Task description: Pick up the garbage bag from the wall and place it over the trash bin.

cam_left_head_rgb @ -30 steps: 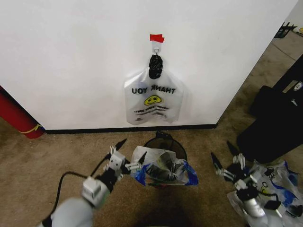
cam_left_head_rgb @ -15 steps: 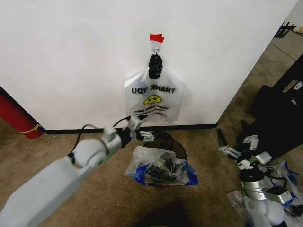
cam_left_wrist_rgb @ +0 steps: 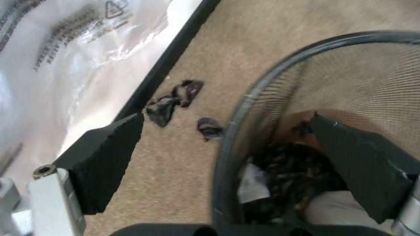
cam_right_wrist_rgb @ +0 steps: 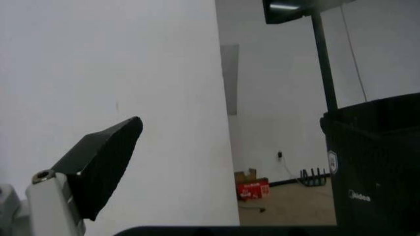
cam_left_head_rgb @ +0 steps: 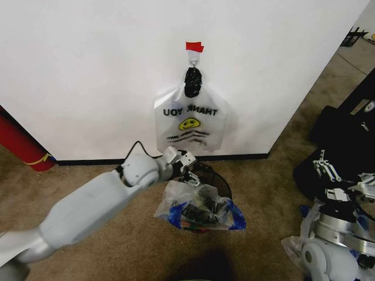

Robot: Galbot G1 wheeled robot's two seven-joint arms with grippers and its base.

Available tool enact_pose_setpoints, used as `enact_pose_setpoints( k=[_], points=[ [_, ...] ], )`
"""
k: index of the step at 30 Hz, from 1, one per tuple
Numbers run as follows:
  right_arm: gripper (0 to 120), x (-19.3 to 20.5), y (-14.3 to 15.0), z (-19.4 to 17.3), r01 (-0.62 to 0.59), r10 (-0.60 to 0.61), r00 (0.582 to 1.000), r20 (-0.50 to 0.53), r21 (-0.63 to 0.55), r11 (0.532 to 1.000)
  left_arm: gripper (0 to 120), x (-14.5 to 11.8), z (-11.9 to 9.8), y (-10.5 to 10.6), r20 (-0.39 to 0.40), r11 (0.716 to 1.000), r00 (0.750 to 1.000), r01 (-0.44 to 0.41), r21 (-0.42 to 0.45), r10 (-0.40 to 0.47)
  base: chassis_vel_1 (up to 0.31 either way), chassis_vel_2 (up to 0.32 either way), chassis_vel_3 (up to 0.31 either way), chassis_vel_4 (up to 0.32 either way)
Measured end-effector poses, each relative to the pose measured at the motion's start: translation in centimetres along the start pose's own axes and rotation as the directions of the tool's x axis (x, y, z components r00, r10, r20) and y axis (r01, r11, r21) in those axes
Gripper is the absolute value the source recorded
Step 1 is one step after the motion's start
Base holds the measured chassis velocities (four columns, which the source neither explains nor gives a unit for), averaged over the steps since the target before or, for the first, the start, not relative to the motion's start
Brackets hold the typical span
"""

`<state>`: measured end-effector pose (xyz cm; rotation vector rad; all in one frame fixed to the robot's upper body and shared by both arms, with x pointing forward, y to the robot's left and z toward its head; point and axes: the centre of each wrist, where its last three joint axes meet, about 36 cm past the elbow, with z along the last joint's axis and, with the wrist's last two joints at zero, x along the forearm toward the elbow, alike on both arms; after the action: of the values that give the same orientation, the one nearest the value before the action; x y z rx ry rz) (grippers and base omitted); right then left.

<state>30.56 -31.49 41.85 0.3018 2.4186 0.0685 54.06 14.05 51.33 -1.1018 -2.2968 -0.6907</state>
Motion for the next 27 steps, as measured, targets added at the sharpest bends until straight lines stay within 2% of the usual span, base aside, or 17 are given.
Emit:
enact_pose_setpoints(
  k=[4, 10, 15, 19, 20, 23, 26, 27],
  points=[
    [100, 0.9, -0.4, 0.3, 0.004, -0.004, 1.0, -0.028, 0.027, 1.0, 100, -1.0, -0.7, 1.1, -0.023, 0.998, 0.999, -0.037, -0.04, 0.037, 0.0, 0.0, 0.0, 0.0],
    [100, 0.9, -0.1, 1.0, 0.005, -0.004, 0.999, -0.038, 0.027, 1.0, 98, -2.3, -0.4, 1.3, -0.087, 0.991, 0.995, -0.067, -0.114, 0.058, 0.0, 0.0, 0.0, 0.0],
    [100, 1.1, 0.2, 1.7, -0.003, 0.004, 0.999, -0.045, 0.02, 1.0, 92, -3.8, -0.4, 1.4, -0.113, 0.991, 0.992, -0.064, -0.121, 0.05, 0.0, 0.0, 0.0, 0.0],
    [100, 2.0, -0.1, 2.3, -0.004, 0.005, 0.998, -0.059, 0.022, 1.0, 75, -5.5, -0.4, 2.6, -0.14, 0.993, 0.99, -0.049, -0.11, 0.033, 0.0, 0.0, 0.0, 0.0],
    [100, 2.0, -0.1, 2.3, -0.004, 0.005, 0.998, -0.059, 0.022, 1.0, 75, -5.5, -0.4, 2.6, -0.14, 0.993, 0.99, -0.049, -0.11, 0.033, 0.0, 0.0, 0.0, 0.0],
    [100, 1.9, -0.1, 2.3, -0.004, 0.005, 0.999, -0.05, 0.022, 1.0, 60, -6.4, 0.2, 3.5, -0.166, 0.994, 0.986, -0.049, -0.102, 0.031, 0.0, 0.0, 0.0, 0.0],
    [100, 1.5, 0.1, 2.3, -0.023, 0.024, 0.999, -0.036, 0.016, 1.0, 49, -6.6, 0.9, 3.6, -0.182, 0.993, 0.982, -0.058, -0.101, 0.039, 0.0, 0.0, 0.0, 0.0],
    [100, 1.5, 0.1, 2.3, -0.023, 0.024, 0.999, -0.036, 0.016, 1.0, 49, -6.6, 0.9, 3.6, -0.182, 0.993, 0.982, -0.058, -0.101, 0.039, 0.0, 0.0, 0.0, 0.0]
  ],
)
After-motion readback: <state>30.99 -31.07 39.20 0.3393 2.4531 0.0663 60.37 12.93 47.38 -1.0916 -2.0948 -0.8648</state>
